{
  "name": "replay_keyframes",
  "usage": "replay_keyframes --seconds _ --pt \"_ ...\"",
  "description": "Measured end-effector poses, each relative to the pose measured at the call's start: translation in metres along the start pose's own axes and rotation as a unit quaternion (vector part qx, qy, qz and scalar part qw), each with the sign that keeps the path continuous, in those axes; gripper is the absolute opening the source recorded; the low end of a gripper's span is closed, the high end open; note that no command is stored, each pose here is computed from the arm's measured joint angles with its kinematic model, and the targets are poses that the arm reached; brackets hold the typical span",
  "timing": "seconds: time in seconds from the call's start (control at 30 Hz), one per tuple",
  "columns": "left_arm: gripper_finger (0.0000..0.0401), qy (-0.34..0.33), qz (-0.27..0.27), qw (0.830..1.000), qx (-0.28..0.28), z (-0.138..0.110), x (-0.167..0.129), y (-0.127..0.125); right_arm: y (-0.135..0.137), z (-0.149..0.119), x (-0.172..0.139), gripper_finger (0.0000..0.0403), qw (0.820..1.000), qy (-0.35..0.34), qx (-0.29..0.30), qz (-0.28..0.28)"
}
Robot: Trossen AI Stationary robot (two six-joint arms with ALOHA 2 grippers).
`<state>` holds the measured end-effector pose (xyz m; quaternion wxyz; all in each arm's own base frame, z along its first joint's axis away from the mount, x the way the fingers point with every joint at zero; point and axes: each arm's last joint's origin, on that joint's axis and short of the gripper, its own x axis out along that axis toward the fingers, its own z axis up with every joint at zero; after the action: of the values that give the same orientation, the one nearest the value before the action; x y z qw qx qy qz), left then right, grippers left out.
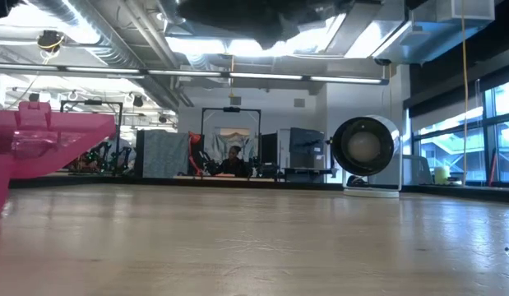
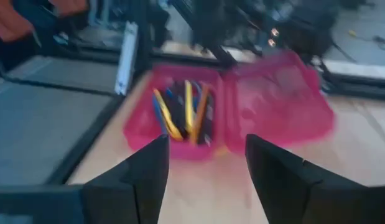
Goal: Pick & place school supplies into a supply box
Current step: Move the red supply box to the bottom center of the table
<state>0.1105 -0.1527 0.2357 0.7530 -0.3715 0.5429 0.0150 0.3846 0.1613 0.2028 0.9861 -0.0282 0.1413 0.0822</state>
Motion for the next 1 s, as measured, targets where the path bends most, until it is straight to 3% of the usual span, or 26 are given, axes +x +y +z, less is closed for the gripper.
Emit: replay_keyframes --seconds 0.2,0.33,0.6,1.0 --pt "0.007 0.087 0.063 0.993 -0.043 -0.005 -0.001 0.012 0.004 0.012 0.04 0.0214 1.0 0.004 -0.01 0.017" --pt "0.007 0.085 0.069 0.993 -0.051 -0.005 -0.001 0.013 0.01 0.018 0.07 0.0214 0.998 0.04 -0.039 0.017" --pt "0.007 0.083 0.069 0.993 -0.05 -0.005 -0.001 0.013 0.017 0.011 0.127 0.0214 0.997 0.068 -0.031 0.012" --pt "0.007 0.081 0.069 0.993 -0.045 -0.005 -0.001 0.013 0.025 -0.014 0.163 0.0214 0.988 0.149 -0.035 0.008"
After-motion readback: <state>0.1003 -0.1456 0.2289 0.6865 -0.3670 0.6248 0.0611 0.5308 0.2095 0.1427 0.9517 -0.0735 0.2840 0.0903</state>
